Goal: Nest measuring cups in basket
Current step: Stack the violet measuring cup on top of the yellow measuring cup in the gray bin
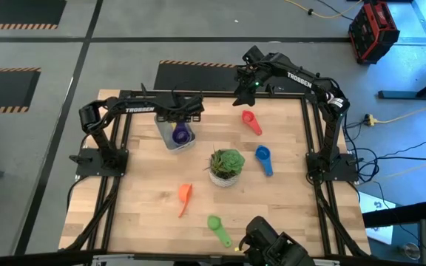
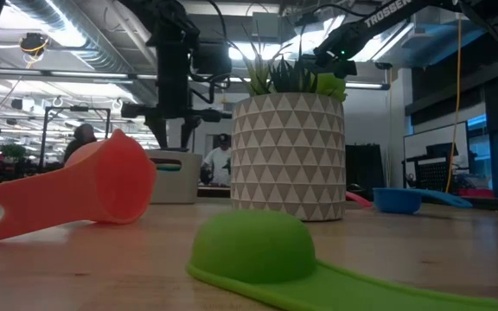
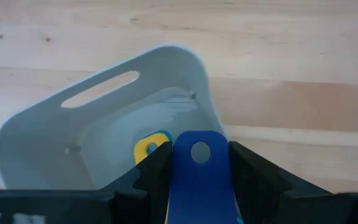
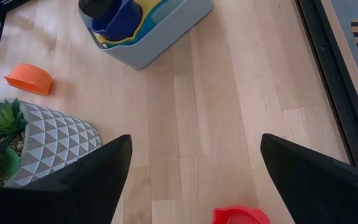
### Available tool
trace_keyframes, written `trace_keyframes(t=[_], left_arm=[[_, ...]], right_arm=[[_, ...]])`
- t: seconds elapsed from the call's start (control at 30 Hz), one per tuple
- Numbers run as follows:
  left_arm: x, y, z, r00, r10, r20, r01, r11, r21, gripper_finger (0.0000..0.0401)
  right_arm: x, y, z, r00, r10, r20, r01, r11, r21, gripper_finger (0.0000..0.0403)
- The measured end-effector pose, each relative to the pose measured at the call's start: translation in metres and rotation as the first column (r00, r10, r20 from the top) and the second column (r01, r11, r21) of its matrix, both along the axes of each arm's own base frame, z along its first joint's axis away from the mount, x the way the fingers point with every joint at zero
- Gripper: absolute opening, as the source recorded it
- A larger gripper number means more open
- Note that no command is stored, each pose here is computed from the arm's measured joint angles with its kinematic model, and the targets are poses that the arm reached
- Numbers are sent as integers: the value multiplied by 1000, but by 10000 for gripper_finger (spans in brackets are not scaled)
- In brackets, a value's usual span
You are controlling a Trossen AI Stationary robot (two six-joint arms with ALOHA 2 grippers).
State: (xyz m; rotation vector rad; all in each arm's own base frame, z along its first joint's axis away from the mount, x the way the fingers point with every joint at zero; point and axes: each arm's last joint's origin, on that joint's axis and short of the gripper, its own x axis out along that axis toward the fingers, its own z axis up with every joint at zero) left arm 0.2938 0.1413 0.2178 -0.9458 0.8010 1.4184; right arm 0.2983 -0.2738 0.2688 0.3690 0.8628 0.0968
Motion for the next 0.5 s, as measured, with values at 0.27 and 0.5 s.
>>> trace_keyframes(t=[0.27,0.5], left_arm=[[-4,-11,-1,995,97,-27,-98,995,-26,139],[-7,-16,-2,987,156,-48,-158,986,-54,139]], right_arm=[[1,-1,1,1000,0,13,0,1000,-13,361],[1,-1,1,1000,0,15,0,1000,-14,361]])
